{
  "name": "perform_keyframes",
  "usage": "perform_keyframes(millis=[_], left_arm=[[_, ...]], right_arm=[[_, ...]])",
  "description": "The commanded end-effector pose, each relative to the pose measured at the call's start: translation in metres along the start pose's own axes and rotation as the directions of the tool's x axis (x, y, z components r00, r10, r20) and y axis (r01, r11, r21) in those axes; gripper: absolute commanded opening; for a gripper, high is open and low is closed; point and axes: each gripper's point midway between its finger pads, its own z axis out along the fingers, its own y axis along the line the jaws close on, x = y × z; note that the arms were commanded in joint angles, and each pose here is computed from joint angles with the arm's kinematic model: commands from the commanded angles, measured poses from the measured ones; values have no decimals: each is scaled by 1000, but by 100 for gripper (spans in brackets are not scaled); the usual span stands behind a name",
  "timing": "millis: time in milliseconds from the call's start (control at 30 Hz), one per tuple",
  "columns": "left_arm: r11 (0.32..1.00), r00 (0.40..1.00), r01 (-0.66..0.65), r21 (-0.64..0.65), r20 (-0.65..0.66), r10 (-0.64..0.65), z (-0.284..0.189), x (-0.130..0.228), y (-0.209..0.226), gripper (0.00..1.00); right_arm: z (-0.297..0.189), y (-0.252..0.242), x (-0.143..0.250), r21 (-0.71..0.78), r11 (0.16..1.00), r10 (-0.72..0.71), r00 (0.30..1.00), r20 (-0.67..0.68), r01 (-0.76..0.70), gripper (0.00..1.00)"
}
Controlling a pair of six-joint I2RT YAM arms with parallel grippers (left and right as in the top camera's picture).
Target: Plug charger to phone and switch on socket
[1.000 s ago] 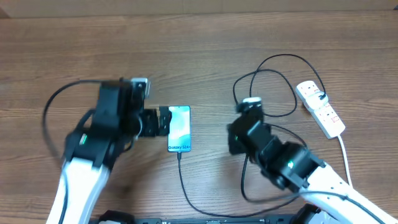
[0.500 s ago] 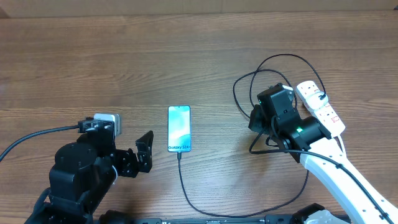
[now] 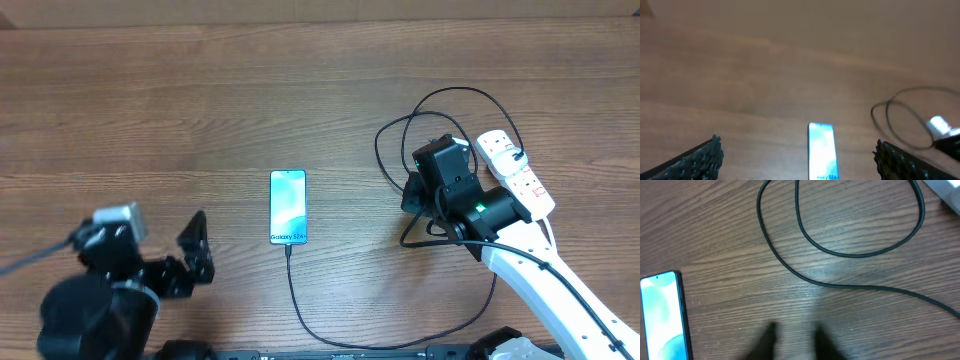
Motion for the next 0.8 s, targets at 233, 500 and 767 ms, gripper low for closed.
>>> perform_keyframes(millis=[233, 500, 767], left_arm=[[998, 960, -1, 64, 281, -17, -77, -8, -2, 100], [997, 948, -5, 73, 318, -19, -90, -4, -1, 100], [1000, 994, 12, 17, 108, -13, -78, 48, 12, 100]], right_arm=[[-3, -6, -10, 29, 999, 14, 999, 33, -15, 4], [-23, -71, -42, 133, 952, 273, 961, 31, -275, 4], [-51, -151, -96, 150, 841, 508, 854, 114, -520, 4]])
